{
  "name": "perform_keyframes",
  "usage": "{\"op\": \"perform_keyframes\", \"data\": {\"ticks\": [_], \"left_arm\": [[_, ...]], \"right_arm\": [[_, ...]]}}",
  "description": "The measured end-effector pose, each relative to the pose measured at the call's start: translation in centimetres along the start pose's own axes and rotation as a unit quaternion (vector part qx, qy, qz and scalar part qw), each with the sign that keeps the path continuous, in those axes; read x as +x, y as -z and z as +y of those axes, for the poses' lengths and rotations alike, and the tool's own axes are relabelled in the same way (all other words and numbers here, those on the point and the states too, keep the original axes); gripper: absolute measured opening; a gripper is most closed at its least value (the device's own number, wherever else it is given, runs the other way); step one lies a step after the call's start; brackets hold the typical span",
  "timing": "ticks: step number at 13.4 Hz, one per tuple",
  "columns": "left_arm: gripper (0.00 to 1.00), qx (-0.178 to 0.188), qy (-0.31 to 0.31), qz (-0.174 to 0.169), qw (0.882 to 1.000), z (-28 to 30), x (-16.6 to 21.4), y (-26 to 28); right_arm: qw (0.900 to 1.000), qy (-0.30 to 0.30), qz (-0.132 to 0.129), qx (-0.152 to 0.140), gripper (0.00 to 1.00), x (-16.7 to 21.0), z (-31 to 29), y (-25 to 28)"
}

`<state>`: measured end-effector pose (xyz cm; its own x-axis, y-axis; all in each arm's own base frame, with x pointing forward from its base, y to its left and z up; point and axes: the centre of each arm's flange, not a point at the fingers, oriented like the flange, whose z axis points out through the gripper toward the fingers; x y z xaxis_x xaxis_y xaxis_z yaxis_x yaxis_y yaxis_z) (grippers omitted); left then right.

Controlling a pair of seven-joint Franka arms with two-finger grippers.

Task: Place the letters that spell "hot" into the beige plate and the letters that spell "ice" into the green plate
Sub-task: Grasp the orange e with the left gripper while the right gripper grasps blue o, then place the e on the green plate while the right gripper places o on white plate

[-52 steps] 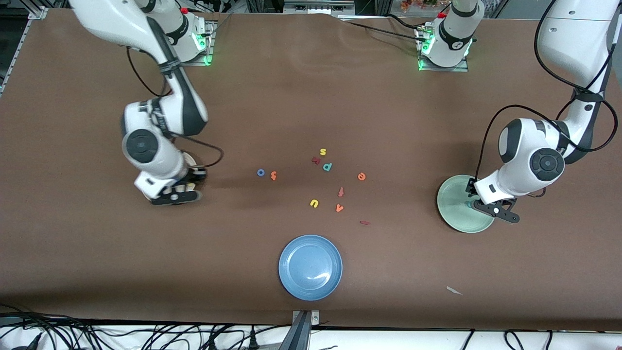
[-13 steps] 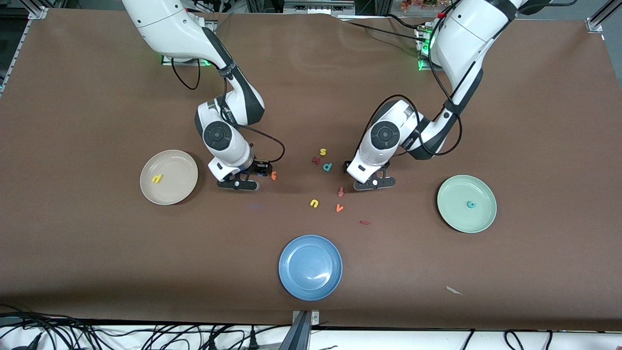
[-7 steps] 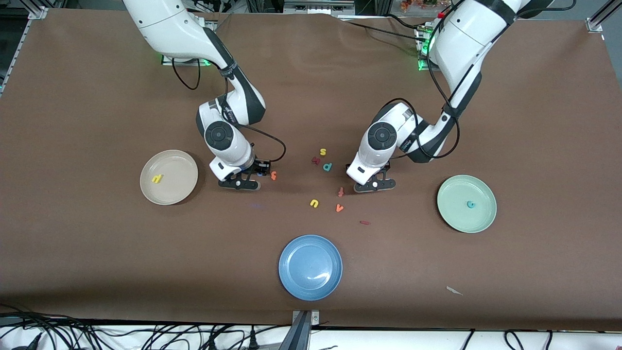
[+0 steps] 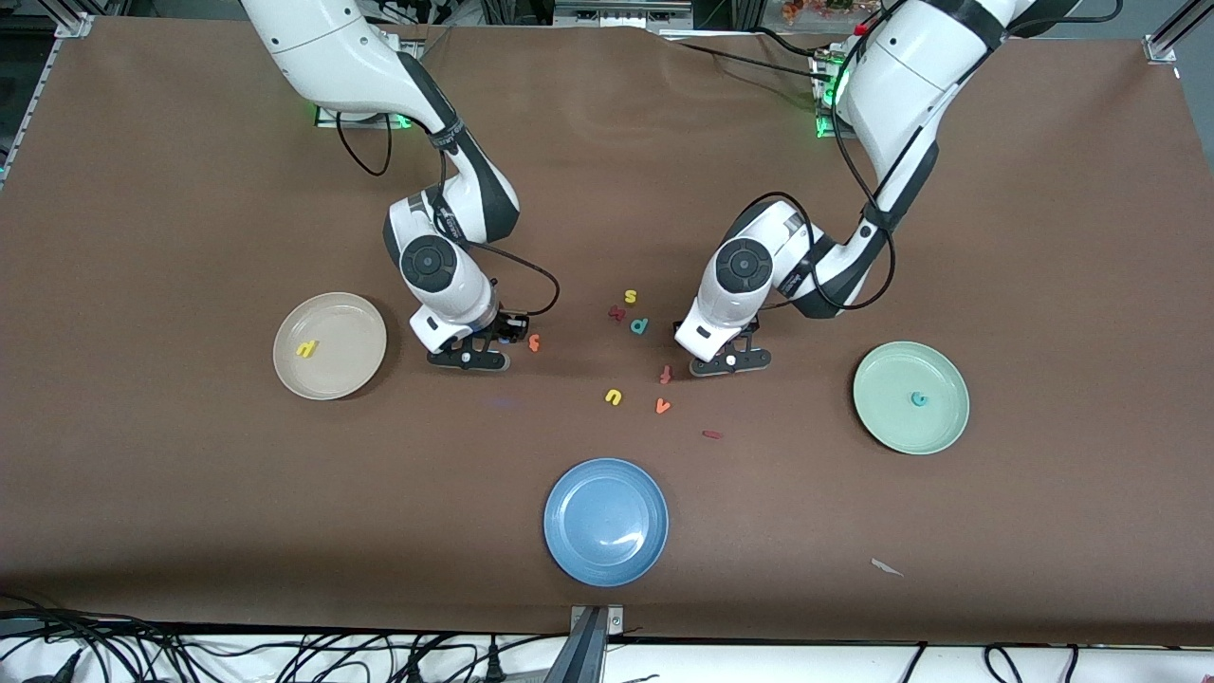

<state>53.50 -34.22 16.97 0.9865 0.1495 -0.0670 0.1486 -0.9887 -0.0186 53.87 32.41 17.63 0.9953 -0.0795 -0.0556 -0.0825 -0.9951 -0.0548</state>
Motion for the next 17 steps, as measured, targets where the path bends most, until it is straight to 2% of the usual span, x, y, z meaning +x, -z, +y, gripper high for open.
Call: {"op": "perform_keyframes", "data": {"ticks": [3, 4, 5, 6, 11, 14, 17], "left_arm": [[0.63, 0.000, 0.000, 0.000, 1.000, 0.0, 0.0, 0.0], [0.56, -0.001, 0.000, 0.001, 1.000, 0.2, 0.0, 0.1], [0.56, -0.001, 0.000, 0.001, 1.000, 0.2, 0.0, 0.1], [0.52, -0.002, 0.001, 0.001, 1.000, 0.2, 0.0, 0.2], [0.39, -0.003, 0.005, 0.002, 1.000, 0.4, 0.0, 0.3], [0.36, -0.003, 0.005, 0.002, 1.000, 0.4, 0.0, 0.4], [0.33, -0.003, 0.005, 0.002, 1.000, 0.4, 0.0, 0.4]], "right_arm": [[1.000, 0.000, 0.001, 0.000, 0.37, 0.0, 0.0, 0.1], [1.000, -0.001, 0.001, 0.000, 0.30, 0.1, 0.0, 0.1], [1.000, 0.000, 0.001, 0.000, 0.30, 0.0, 0.0, 0.1], [1.000, 0.000, 0.001, 0.000, 0.27, 0.0, 0.0, 0.2], [1.000, -0.001, -0.003, -0.004, 0.28, 0.1, 0.2, 0.3], [0.999, -0.012, -0.022, -0.033, 0.28, 2.1, 3.4, 3.4], [0.997, -0.008, -0.045, -0.057, 0.28, 4.5, 9.4, 7.8]]}}
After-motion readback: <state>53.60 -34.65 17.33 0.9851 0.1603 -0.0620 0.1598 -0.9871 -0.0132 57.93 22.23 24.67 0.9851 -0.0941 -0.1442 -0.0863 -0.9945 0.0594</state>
